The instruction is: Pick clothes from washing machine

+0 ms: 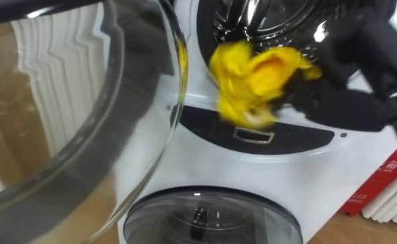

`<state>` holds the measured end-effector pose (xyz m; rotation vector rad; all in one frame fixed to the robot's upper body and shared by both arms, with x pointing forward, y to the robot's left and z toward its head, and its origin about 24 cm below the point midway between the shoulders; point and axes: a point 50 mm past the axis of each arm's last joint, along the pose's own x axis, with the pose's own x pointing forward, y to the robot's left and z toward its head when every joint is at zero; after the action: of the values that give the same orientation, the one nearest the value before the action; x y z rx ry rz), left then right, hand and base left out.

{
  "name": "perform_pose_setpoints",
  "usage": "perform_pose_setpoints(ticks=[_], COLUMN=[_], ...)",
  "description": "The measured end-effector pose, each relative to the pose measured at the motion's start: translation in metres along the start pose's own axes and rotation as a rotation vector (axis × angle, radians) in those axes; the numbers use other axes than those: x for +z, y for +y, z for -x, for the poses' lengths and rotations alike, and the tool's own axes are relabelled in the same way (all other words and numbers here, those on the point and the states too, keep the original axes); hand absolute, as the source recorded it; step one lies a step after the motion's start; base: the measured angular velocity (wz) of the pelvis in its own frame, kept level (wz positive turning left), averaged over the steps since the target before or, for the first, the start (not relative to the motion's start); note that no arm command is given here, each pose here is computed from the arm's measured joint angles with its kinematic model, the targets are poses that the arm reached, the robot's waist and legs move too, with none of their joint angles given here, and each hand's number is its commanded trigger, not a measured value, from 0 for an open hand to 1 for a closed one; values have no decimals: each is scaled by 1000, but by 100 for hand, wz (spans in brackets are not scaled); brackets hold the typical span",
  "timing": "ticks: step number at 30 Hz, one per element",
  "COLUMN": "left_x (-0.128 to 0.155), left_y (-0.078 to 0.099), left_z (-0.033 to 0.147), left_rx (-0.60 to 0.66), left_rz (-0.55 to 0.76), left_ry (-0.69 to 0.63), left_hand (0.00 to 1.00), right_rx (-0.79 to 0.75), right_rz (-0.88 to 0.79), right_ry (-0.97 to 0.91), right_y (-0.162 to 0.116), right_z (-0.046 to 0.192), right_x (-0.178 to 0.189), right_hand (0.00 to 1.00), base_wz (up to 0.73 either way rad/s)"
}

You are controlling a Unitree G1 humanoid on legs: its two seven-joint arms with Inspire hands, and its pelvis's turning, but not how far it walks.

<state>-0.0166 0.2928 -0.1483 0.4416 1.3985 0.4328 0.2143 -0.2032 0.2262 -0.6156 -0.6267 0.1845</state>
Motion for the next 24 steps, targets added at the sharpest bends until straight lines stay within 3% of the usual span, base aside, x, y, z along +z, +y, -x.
perform_pose_setpoints(ticks=[4, 13, 20, 24], left_x=[-4, -7, 9, 15], left_y=[-1, 2, 15, 19], left_z=[1, 0, -3, -4], left_rx=[-2, 8, 36, 43], left_rz=[10, 27, 24, 23], left_ry=[10, 13, -55, -77], left_hand=[0, 0, 0, 0], right_rx=[-22, -141, -286, -296], right_rz=[14, 108, 154, 156], right_ry=[-42, 81, 107, 184], right_y=[-7, -35, -60, -64], right_z=[7, 36, 51, 61], right_x=[8, -1, 0, -12], right_hand=[100, 100, 100, 100], base_wz=[-11, -34, -27, -21])
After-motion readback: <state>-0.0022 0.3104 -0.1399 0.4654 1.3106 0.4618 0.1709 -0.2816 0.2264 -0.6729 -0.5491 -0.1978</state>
